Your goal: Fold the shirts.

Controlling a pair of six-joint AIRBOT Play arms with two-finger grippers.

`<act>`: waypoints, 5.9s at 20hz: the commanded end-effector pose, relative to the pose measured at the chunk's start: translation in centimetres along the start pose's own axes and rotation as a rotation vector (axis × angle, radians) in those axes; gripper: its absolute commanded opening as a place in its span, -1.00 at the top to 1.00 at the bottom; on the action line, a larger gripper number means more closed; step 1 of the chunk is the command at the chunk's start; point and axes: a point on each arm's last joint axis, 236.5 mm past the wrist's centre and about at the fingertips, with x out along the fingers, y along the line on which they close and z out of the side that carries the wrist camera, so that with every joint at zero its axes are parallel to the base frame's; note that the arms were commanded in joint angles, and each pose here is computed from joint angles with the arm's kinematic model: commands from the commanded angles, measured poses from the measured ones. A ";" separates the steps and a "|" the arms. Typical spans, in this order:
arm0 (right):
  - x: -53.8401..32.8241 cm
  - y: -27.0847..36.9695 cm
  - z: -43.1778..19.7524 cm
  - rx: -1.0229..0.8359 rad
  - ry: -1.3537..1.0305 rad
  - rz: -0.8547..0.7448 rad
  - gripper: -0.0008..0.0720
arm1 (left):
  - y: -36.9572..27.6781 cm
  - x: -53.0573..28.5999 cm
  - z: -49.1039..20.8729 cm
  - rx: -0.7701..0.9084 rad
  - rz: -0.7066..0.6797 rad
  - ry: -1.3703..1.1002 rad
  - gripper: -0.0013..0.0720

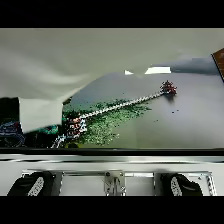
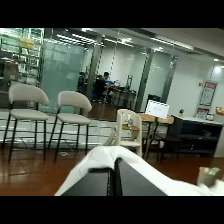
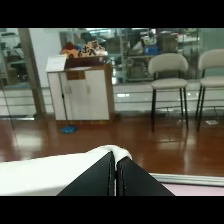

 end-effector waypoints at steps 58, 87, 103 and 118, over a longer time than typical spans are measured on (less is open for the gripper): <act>-3.6 -12.8 -60.7 0.812 1.660 -0.253 -0.87 | 20.4 -15.2 -66.9 -0.941 0.459 1.617 0.87; -2.5 2.0 5.5 -0.282 -0.101 -0.001 0.82 | 1.6 -3.3 3.3 0.345 0.236 -0.105 0.87; -4.4 -7.2 -22.7 0.050 1.104 -0.216 0.81 | 12.2 -4.1 -19.8 -0.037 0.409 0.631 0.87; 20.9 -15.2 -53.4 0.366 0.857 -0.248 0.81 | 28.8 15.1 -57.5 -0.380 0.345 0.973 0.87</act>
